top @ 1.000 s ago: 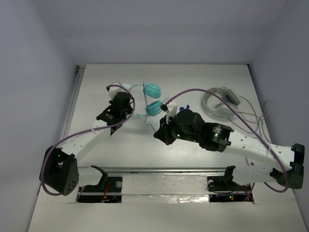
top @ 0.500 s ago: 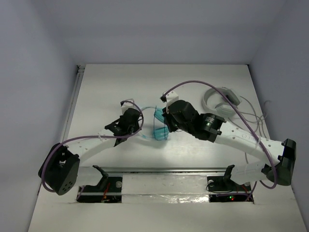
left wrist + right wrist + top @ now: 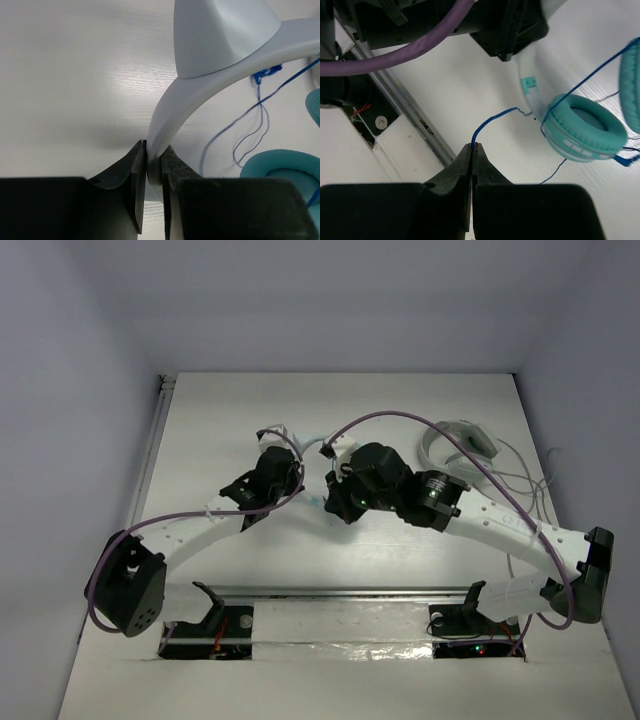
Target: Wrap the headphones
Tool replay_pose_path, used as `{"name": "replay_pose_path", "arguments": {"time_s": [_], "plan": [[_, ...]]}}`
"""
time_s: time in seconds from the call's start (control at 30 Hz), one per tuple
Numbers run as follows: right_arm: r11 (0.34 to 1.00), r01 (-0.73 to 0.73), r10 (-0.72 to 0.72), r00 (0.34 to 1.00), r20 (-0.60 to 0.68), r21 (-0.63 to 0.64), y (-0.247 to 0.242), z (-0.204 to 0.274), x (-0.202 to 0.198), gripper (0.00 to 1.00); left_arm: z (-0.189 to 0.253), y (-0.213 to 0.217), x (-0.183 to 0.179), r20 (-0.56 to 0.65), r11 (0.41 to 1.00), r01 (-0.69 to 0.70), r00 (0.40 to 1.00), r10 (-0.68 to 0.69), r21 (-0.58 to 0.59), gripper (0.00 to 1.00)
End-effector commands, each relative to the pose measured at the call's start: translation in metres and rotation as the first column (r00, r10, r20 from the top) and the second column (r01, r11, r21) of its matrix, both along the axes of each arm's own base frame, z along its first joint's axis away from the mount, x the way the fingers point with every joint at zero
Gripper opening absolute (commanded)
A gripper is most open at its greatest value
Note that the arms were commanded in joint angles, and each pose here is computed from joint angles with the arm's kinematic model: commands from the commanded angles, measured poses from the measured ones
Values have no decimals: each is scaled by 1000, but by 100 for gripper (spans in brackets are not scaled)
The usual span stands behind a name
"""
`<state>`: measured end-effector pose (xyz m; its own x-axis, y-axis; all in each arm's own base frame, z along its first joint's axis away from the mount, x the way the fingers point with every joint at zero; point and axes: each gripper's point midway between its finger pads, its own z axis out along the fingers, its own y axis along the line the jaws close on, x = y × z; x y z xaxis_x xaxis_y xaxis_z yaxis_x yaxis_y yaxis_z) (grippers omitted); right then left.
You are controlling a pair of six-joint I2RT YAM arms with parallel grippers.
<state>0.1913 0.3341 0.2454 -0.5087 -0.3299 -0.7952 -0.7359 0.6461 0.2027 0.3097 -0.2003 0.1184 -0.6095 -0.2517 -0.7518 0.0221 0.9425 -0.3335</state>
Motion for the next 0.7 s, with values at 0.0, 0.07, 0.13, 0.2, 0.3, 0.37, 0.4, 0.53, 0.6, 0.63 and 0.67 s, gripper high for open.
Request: {"name": "replay_pose_path", "arguments": {"time_s": [0.0,0.07,0.13,0.2,0.3,0.37,0.4,0.53,0.6,0.63,0.67], "plan": [[995,-77,76,997,20,71,7,25,-13,0,49,-31,22,126,989,56,991,-39,-134,0],[995,-67,65,997,29,70,7,28,-10,0,49,-31,22,133,990,70,990,-53,-120,0],[1000,-6,4,998,60,31,0,26,2,0,48,-34,19,131,988,98,988,-81,-123,0],[1000,31,-31,996,85,7,-4,28,10,0,40,-33,14,114,988,111,989,-98,-110,0],[996,86,-85,988,129,0,-10,35,21,0,17,-30,1,62,987,132,990,-127,-96,0],[994,107,-105,984,147,-9,-13,37,25,0,0,-28,-11,21,983,157,988,-155,-93,0],[993,114,-111,982,152,-8,-14,38,27,0,-2,-33,-17,21,977,185,983,-184,-101,0],[990,140,-135,977,165,-17,-20,45,29,0,-22,-28,-33,-20,979,191,981,-192,-65,0],[991,136,-133,977,167,-6,-22,52,27,0,-26,-27,-37,-28,981,186,982,-188,-53,0],[990,139,-136,975,173,-8,-24,53,27,0,-26,-24,-38,-29,982,180,983,-181,-52,0],[989,146,-142,974,179,-11,-26,54,28,0,-25,-24,-38,-26,983,178,983,-179,-54,0]]}}
